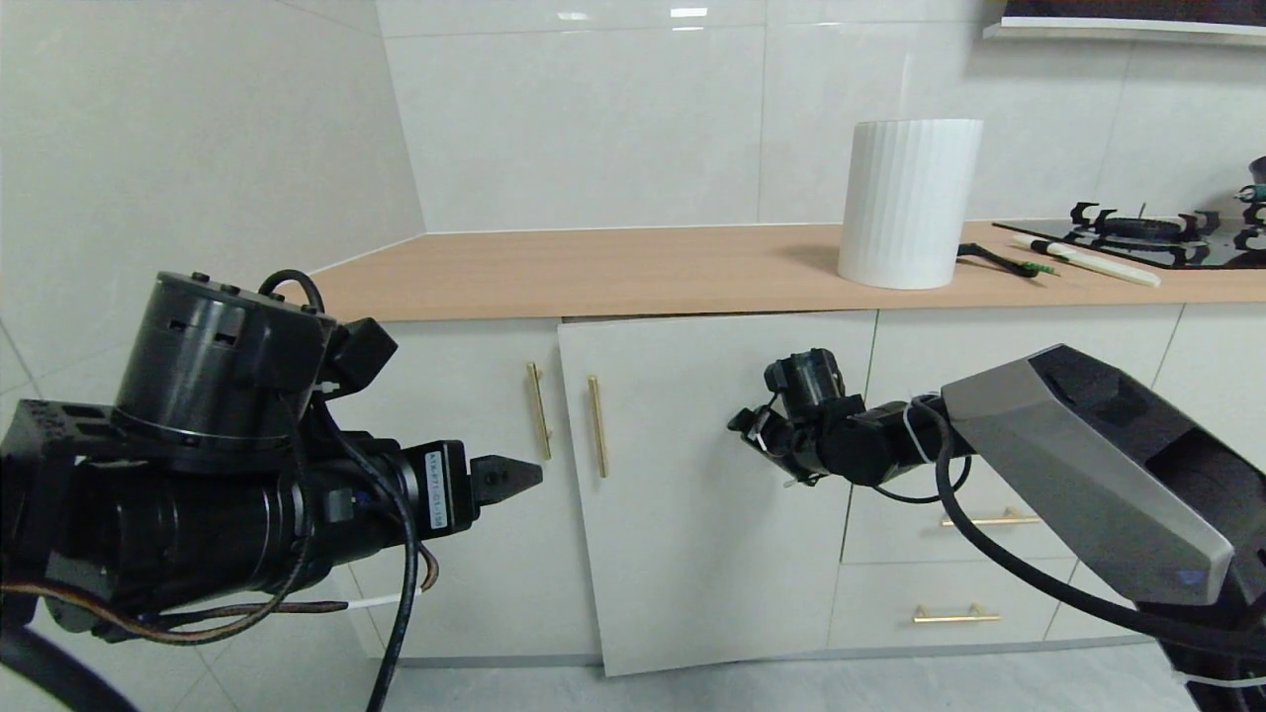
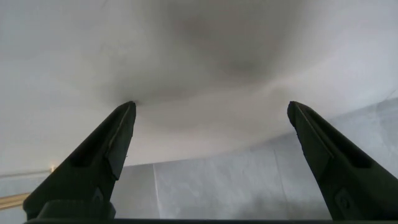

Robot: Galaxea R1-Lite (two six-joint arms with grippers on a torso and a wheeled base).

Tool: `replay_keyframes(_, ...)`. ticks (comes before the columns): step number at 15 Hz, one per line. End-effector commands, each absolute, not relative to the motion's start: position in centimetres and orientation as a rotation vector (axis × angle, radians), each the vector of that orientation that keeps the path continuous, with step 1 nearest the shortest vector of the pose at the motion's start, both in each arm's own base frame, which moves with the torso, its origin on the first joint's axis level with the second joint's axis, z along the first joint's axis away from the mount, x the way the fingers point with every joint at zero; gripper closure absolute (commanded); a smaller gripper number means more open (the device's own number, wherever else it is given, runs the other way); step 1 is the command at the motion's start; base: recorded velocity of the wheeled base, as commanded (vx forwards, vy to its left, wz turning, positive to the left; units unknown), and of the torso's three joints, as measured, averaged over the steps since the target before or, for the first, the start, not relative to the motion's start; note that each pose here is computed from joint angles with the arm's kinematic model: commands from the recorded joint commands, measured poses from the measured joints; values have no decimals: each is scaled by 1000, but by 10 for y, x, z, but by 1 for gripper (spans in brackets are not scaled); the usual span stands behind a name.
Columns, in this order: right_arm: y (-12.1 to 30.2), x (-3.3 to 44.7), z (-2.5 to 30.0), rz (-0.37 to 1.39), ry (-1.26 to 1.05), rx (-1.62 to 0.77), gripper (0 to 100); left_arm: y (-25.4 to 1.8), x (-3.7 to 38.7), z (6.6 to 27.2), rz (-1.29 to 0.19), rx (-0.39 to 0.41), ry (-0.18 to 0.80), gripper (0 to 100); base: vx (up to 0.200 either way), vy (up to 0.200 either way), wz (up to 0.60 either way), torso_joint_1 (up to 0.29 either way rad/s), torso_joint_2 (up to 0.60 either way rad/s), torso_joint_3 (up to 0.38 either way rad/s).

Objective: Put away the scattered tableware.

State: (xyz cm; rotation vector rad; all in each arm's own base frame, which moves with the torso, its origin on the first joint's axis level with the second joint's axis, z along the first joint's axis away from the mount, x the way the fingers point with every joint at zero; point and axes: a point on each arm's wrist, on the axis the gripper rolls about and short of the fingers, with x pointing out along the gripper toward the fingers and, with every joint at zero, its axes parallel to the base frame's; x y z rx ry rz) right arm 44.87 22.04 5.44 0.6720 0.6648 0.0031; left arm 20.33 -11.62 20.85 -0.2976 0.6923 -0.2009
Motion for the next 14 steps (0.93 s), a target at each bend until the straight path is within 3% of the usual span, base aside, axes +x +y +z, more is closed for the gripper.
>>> replay_keyframes(1, 219, 454, 49, -9, 660, 673, 0, -116, 204, 208, -198, -297, 693, 0, 0, 0, 0, 0, 0, 0)
replay_keyframes(14, 216, 461, 51, -47, 619, 689, 0, -116, 204, 208, -200, -298, 694, 0, 0, 0, 0, 0, 0, 0)
